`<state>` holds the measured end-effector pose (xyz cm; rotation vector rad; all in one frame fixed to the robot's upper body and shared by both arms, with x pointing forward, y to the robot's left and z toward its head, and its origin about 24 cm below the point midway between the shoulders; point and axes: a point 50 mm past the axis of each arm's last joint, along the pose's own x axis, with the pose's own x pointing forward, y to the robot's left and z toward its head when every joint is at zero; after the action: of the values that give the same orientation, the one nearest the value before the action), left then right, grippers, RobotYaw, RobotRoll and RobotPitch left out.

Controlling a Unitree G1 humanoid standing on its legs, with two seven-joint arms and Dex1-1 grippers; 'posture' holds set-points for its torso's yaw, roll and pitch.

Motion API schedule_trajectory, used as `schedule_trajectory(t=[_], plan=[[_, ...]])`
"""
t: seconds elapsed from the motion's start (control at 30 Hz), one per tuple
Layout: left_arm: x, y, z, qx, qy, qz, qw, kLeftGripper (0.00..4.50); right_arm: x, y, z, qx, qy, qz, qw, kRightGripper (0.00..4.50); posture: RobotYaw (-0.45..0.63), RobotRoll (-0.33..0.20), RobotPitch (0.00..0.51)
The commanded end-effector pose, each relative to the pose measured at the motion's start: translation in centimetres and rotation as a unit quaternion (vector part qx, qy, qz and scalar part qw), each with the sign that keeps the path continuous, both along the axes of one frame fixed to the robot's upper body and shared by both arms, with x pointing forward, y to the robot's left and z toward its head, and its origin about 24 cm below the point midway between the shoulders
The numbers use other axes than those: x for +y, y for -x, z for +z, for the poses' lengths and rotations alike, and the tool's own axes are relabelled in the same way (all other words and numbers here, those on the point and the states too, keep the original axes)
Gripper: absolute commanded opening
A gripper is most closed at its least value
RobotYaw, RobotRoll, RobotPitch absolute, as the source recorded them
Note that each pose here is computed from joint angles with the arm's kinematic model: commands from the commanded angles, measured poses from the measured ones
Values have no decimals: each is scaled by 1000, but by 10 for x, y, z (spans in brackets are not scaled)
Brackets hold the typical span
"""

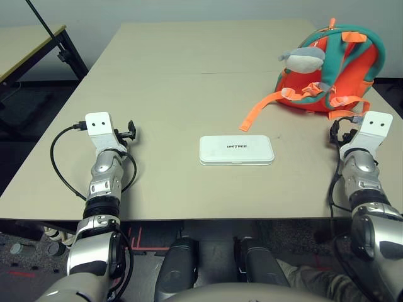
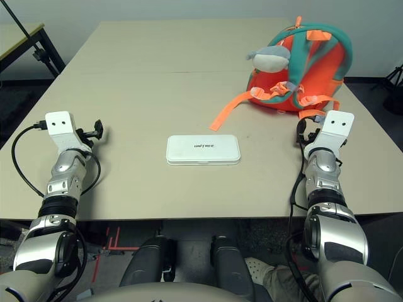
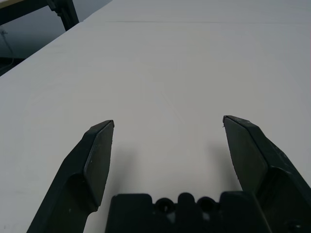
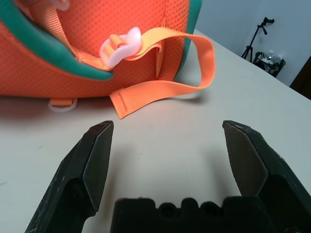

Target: Put the pencil case into the backpack and zip it.

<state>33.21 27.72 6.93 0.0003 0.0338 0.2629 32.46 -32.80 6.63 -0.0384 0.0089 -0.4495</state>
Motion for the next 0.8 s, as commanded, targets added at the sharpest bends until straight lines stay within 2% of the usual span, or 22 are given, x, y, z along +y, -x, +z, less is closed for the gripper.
schedule_trajectory(t=[0.03,0.2,0.3,0.4,0.53,0.67,0.8], plan=[[4,-1,0,9,-6,8,1000,4500,-1,0,5,-28,-17,-4,999,4471,141,0,81],[-6,-7,8,-8,13,-41,999,4500,-1,-1,8,-34,-9,2,999,4471,132,0,81],[-28,-13,17,-25,50,-154,986,4500,-3,2,10,-34,5,16,999,4471,122,0,76],[-43,-14,26,-26,60,-249,966,4500,-7,7,14,-36,20,31,999,4471,114,0,71],[-51,-15,46,-52,138,-338,930,4500,2,12,23,-54,31,123,990,4471,98,0,58],[-55,-9,53,-39,199,-389,899,4500,18,17,28,-30,71,205,976,3067,66,0,63],[-65,-1,52,37,208,-467,859,4500,39,20,40,-13,91,285,954,1486,58,0,73]])
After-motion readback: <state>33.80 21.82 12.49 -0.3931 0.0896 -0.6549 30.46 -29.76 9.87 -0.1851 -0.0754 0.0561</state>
